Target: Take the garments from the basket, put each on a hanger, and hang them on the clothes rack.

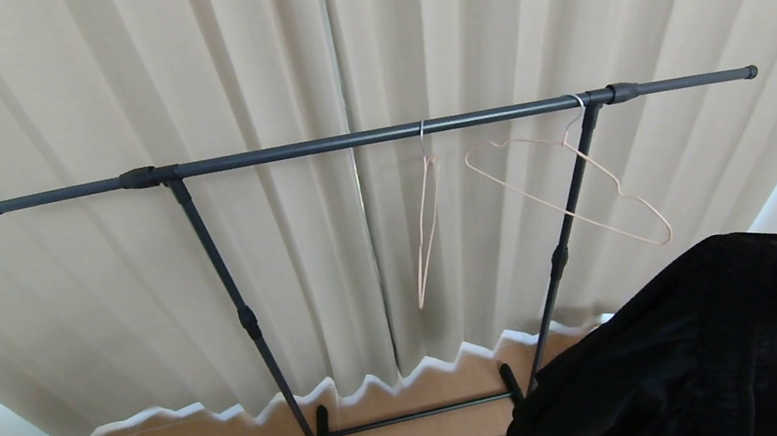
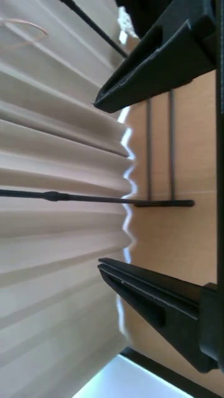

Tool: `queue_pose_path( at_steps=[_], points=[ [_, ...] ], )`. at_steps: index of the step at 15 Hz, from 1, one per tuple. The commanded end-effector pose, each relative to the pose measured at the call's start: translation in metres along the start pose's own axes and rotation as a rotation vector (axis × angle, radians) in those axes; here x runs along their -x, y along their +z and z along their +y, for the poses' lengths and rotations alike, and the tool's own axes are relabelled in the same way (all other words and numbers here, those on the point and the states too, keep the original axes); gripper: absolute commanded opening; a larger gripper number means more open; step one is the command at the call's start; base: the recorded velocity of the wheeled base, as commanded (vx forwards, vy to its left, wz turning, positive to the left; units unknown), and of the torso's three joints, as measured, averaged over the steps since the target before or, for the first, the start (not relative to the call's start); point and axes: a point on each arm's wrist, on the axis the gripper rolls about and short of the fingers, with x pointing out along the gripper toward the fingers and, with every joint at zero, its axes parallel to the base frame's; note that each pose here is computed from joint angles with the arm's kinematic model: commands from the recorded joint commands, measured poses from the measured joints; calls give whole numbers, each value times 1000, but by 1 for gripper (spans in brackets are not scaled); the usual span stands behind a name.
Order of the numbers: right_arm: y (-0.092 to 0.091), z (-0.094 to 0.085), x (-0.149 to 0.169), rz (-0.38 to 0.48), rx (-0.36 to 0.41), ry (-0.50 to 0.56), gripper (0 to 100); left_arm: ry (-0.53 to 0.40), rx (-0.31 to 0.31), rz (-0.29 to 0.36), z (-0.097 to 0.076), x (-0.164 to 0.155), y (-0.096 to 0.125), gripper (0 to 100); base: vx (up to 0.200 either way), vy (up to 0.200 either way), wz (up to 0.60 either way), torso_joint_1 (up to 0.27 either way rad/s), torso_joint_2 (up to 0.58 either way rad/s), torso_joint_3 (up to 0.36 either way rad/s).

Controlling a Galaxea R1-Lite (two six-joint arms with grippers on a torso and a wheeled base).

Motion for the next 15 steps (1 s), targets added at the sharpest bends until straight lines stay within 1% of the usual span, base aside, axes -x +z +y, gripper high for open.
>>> queue_pose_path(
  at_steps=[1,2,3,4,5,6,7,8,9,10,11,12,13,14,15],
  points=[
    [0,14,-1,-11,22,92,0,-31,-35,362,-2,-29,4,100,0,0,0,0,0,0],
    [0,17,-1,-12,27,114,0,-59,-43,400,-3,-33,5,100,0,0,0,0,0,0],
    [1,26,-12,9,38,172,0,-176,-56,432,-8,-42,19,100,0,0,0,0,0,0],
    [1,28,-16,21,39,186,0,-198,-59,434,-9,-45,24,100,0,0,0,0,0,0],
    [7,32,-37,30,46,208,0,-247,-78,435,-14,-57,45,100,0,0,0,0,0,0],
    [10,33,-46,31,47,211,0,-266,-89,442,-16,-63,53,100,0,0,0,0,0,0],
    [14,35,-64,22,45,210,0,-297,-106,464,-23,-76,66,100,0,0,0,0,0,0],
    [11,36,-73,35,33,208,0,-315,-119,486,-27,-84,71,100,0,0,0,0,0,0],
    [8,39,-91,56,-26,202,0,-350,-158,544,-40,-102,77,100,0,0,0,0,0,0],
    [8,40,-94,61,-33,203,0,-354,-164,550,-41,-104,77,100,0,0,0,0,0,0],
    [16,49,-116,71,-105,128,0,-355,-239,612,-64,-129,80,100,0,0,0,0,0,0],
    [24,59,-129,72,-169,77,0,-377,-251,634,-78,-138,82,100,0,0,0,0,0,0],
    [33,66,-140,62,-228,39,0,-406,-241,656,-93,-148,85,100,0,0,0,0,0,0],
    [33,66,-140,62,-228,39,0,-406,-241,656,-93,-148,85,100,0,0,0,0,0,0],
    [43,76,-158,46,-310,-15,0,-463,-178,692,-135,-164,90,100,0,0,0,0,0,0]
  ],
)
